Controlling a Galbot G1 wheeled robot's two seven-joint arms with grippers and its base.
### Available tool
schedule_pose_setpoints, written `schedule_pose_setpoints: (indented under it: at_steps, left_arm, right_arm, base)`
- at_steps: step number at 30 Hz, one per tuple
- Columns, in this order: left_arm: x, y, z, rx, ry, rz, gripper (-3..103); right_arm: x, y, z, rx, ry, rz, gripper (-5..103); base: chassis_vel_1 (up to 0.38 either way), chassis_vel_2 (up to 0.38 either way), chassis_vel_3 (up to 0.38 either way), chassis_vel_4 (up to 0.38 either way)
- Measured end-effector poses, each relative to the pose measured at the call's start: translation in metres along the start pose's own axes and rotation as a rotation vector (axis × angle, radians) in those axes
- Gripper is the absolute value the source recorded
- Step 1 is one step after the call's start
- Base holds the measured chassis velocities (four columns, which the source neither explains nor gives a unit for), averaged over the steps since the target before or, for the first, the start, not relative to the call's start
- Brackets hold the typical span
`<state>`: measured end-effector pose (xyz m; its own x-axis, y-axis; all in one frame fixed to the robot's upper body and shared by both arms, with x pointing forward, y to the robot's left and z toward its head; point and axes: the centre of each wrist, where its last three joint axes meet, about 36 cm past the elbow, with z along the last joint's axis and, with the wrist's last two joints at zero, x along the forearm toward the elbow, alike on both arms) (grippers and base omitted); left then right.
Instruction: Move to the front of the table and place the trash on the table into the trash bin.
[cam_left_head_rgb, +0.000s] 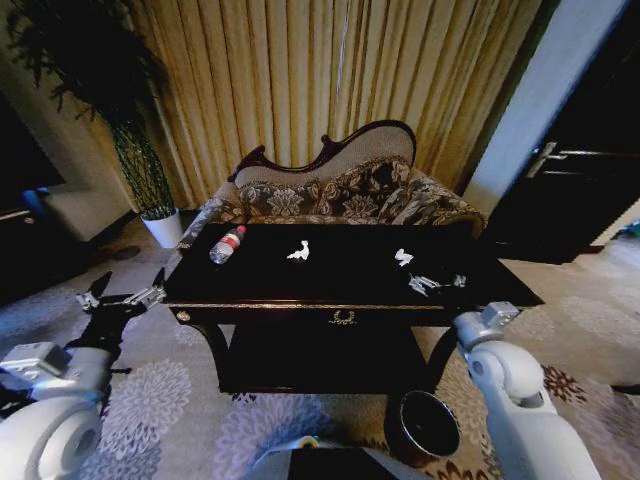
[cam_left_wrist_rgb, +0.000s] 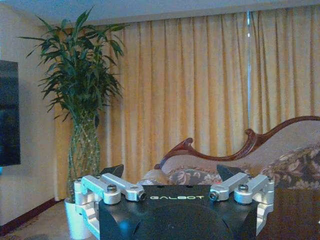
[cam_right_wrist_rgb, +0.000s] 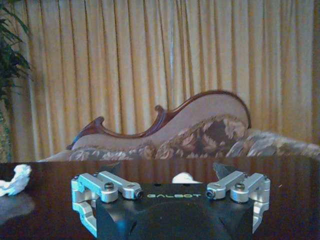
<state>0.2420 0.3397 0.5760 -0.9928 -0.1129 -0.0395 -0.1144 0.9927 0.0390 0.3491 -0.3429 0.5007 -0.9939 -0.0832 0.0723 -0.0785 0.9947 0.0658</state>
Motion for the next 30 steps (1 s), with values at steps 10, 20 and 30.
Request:
schedule_pose_setpoints:
  at_steps: [10,20,30]
  left_arm:
    - [-0.001,-0.002,0.001,0.015,-0.011,0.035,100]
    - [-0.001,-0.003,0.002,0.018,-0.001,0.038,100]
    - [0.000,-0.002,0.001,0.016,0.000,0.029,100]
  right_arm:
    - [-0.038,-0.017,-0.017,-0.035,0.086,-0.032,100]
    - [-0.070,-0.041,-0.025,0.001,0.143,-0.013,100]
    - [-0.118,-0.036,-0.024,0.022,0.212,-0.007,100]
  base:
    - [0.000,0.000,0.000,0.000]
    - [0.000,0.000,0.000,0.000]
    - [0.000,0.000,0.000,0.000]
